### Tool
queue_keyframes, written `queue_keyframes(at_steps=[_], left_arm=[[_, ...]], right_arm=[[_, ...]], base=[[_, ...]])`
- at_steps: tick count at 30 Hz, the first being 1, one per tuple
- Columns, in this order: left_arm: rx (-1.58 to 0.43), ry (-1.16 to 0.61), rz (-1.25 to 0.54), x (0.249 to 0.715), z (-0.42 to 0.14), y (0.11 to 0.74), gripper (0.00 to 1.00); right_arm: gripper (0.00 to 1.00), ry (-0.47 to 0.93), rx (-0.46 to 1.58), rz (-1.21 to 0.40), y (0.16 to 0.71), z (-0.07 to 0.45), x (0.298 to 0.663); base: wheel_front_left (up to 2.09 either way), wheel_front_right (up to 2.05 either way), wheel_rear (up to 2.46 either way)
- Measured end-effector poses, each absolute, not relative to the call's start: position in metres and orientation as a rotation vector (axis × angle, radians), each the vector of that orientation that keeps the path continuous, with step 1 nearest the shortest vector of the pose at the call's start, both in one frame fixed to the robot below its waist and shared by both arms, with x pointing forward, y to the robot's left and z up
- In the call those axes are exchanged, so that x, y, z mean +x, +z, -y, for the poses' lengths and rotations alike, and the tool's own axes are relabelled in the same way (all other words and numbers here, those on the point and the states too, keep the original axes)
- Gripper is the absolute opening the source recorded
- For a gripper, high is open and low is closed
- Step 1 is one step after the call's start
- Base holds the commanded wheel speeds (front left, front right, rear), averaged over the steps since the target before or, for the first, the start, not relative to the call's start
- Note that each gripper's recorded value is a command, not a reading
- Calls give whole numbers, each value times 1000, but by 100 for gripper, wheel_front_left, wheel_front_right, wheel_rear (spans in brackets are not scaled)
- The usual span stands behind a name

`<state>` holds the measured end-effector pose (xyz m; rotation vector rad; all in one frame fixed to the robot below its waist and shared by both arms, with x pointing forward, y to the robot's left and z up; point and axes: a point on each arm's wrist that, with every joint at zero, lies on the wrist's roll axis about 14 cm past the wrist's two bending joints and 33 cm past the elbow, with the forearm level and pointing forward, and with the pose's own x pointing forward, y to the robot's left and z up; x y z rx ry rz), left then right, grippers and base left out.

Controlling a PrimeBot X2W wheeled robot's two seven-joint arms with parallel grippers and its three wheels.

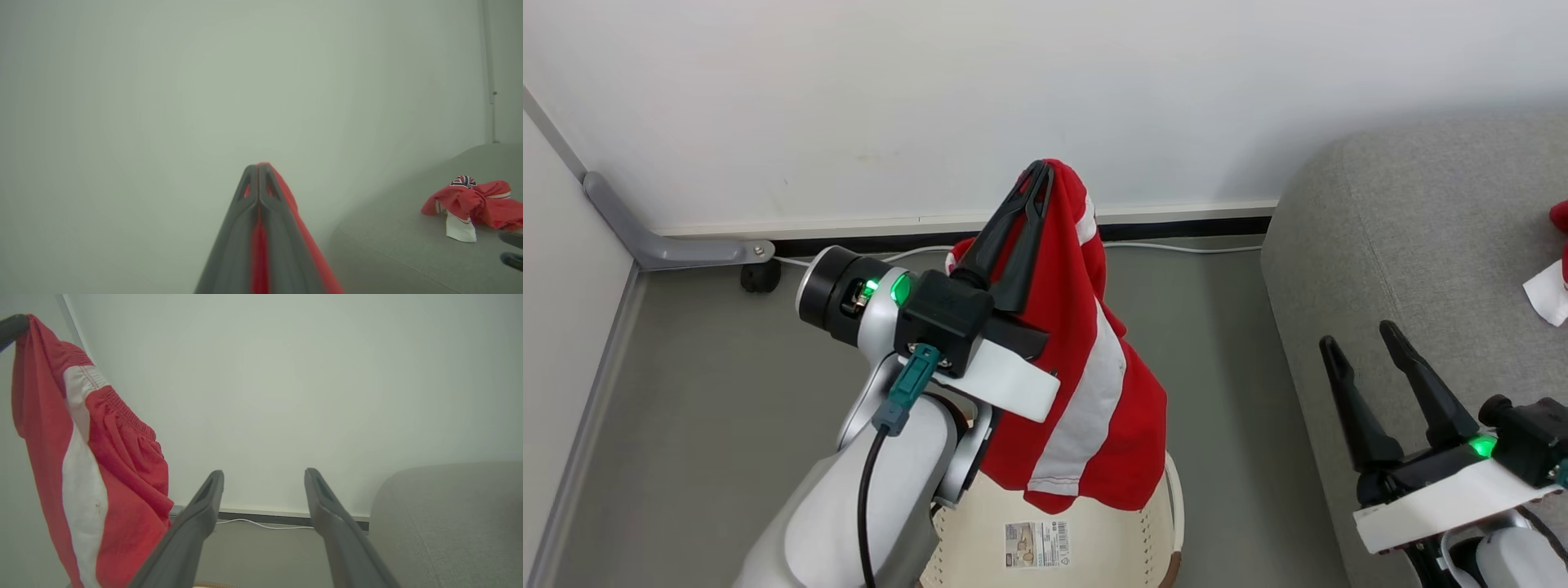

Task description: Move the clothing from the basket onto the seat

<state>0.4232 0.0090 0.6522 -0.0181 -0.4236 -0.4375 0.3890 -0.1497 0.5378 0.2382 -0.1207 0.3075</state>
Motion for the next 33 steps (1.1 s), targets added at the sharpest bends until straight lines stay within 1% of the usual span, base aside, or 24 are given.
queue_keyframes(at_steps=[3, 6, 11, 12, 13, 15, 19, 24, 29, 30, 32, 33], left_arm=[[-21, -449, 427, 424, -5, 653, 0], [-21, -458, 434, 424, -1, 656, 0], [-19, -468, 423, 423, 3, 651, 0], [-20, -469, 423, 422, 3, 651, 0], [-21, -473, 416, 422, 4, 648, 0], [-19, -476, 415, 421, 5, 648, 0], [-25, -484, 419, 418, 8, 649, 0], [-26, -488, 406, 414, 7, 643, 0], [-24, -492, 397, 411, 8, 638, 0], [-25, -493, 397, 411, 8, 638, 0], [-32, -493, 394, 411, 8, 637, 0], [-34, -486, 393, 412, 7, 637, 0]], right_arm=[[100, 350, 239, 133, 543, 138, 389], [100, 422, 230, 160, 555, 118, 388], [100, 566, 196, 193, 571, 83, 384], [100, 591, 188, 195, 572, 76, 383], [100, 645, 172, 191, 573, 63, 381], [100, 694, 169, 183, 572, 50, 378], [100, 770, 137, 150, 563, 29, 376], [100, 816, 90, 105, 546, 11, 383], [100, 880, 63, 19, 517, -13, 379], [92, 888, 58, -1, 512, -15, 378], [0, 899, 48, -29, 503, -18, 379], [0, 898, 53, -34, 503, -19, 380]], base=[[0, 0, 0], [0, 0, 0], [0, 0, 0], [0, 0, 0], [0, 0, 0], [0, 0, 0], [0, 0, 0], [0, 0, 0], [0, 0, 0], [0, 0, 0], [0, 0, 0], [0, 0, 0]])
